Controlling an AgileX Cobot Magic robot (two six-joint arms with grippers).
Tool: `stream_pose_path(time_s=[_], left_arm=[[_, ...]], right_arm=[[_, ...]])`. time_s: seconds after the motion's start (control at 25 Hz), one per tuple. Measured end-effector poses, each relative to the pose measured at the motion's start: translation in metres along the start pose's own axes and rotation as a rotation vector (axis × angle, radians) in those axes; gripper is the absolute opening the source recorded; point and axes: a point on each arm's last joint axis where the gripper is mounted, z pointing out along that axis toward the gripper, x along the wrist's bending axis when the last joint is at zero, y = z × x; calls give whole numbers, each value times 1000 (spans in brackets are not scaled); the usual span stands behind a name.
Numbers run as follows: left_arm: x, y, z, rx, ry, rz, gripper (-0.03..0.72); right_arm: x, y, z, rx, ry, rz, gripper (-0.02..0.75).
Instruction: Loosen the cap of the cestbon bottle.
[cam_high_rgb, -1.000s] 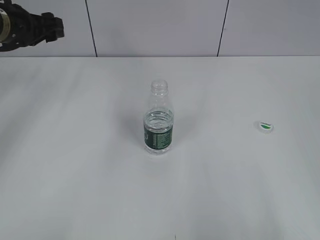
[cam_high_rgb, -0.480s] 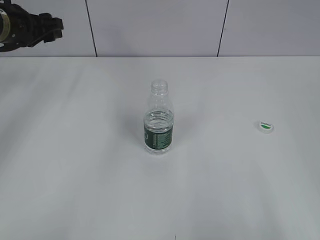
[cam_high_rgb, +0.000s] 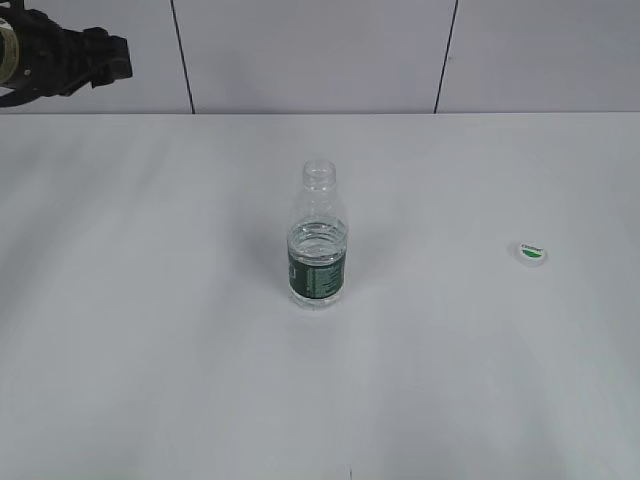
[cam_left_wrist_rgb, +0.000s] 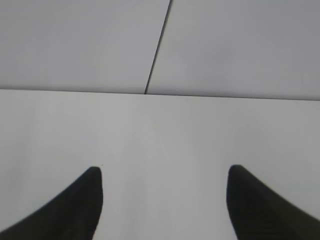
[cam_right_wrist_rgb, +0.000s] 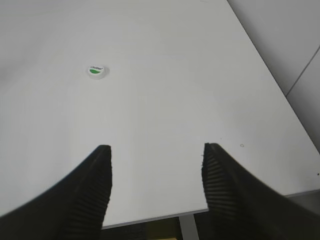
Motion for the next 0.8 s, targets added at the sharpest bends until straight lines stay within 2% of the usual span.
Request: stream_pose_path(time_s=[0.16,0.24,0.36,0.6,0.8], left_arm=[[4,11,-10,-56,31,49,477],[9,19,-17,-102,101,69,477],[14,24,-23,-125,167,44,477],[20,11,-32,9,322,56,477],[12,11,-54,122,328,93,477]], right_arm=[[0,0,0,0,0,0,440],[0,0,0,0,0,0,440],[0,0,0,0,0,0,440],[0,0,0,0,0,0,440],[0,0,0,0,0,0,440]])
